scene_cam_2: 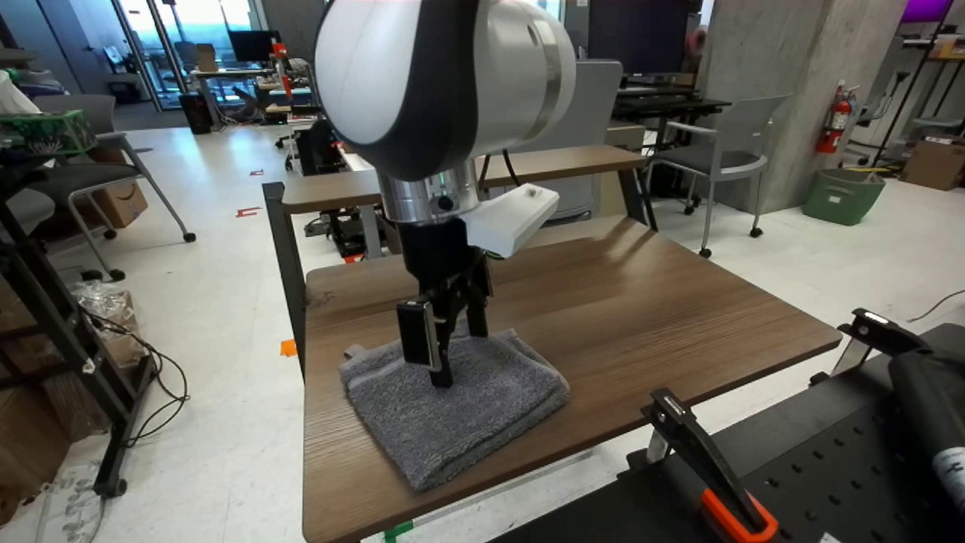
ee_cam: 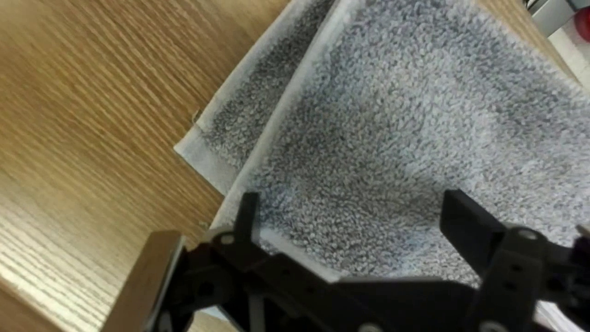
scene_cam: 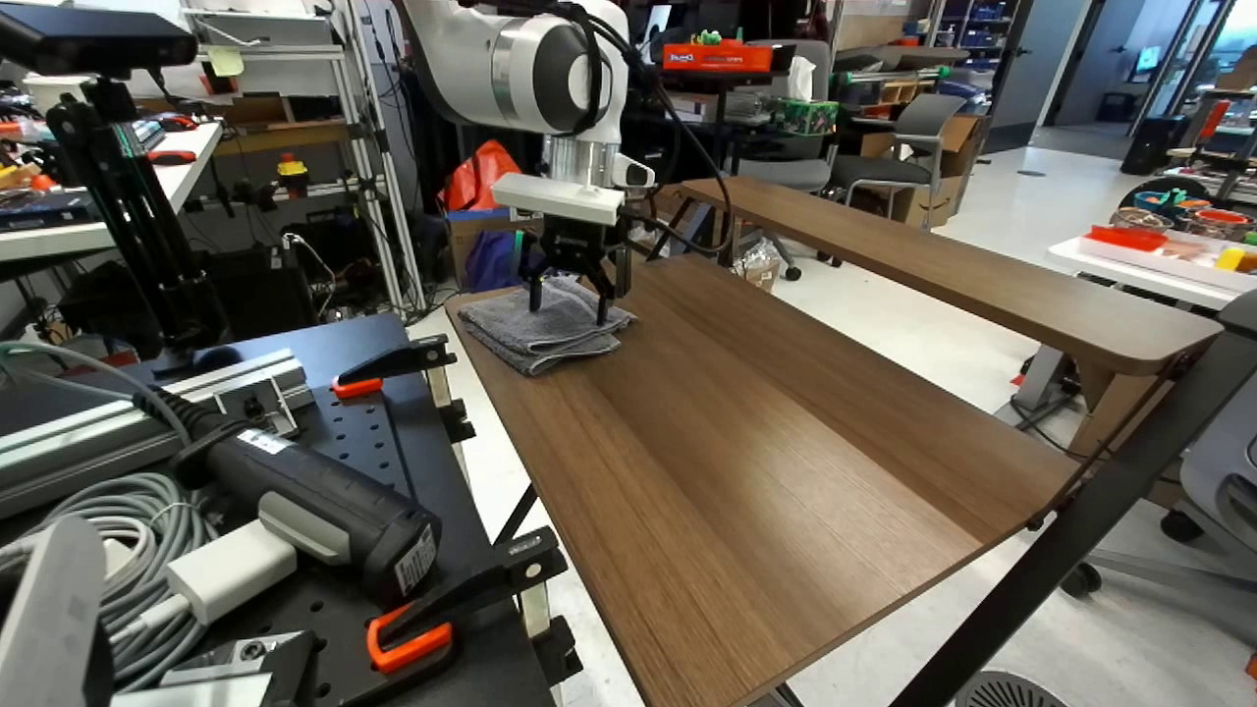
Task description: Slide the grey towel to the right
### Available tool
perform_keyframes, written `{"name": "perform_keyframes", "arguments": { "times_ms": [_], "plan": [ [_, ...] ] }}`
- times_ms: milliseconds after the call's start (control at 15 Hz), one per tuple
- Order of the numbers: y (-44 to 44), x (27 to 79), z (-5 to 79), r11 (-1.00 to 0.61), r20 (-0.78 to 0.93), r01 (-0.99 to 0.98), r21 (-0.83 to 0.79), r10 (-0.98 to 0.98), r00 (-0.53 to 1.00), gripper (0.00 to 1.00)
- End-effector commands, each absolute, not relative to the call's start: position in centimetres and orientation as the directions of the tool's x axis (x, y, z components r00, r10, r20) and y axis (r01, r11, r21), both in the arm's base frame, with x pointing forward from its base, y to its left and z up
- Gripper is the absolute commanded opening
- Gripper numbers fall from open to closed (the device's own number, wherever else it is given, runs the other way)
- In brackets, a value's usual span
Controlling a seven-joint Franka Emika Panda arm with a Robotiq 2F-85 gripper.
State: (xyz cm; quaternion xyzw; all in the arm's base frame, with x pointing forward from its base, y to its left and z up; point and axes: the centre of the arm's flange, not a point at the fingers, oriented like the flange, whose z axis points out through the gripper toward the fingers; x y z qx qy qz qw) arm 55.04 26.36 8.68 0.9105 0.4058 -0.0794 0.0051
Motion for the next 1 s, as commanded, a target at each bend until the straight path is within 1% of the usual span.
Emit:
{"name": "perform_keyframes", "arguments": {
  "times_ms": [0,400,933],
  "plan": [
    [26.8,56.2,7.3,-0.651,-0.191,0.756,-0.074,0.753,0.630,1.00],
    [25.0,57.3,6.6,-0.683,-0.225,0.728,-0.065,0.721,0.656,1.00],
    [17.1,60.7,6.8,-0.782,-0.229,0.624,0.002,0.607,0.761,1.00]
  ]
}}
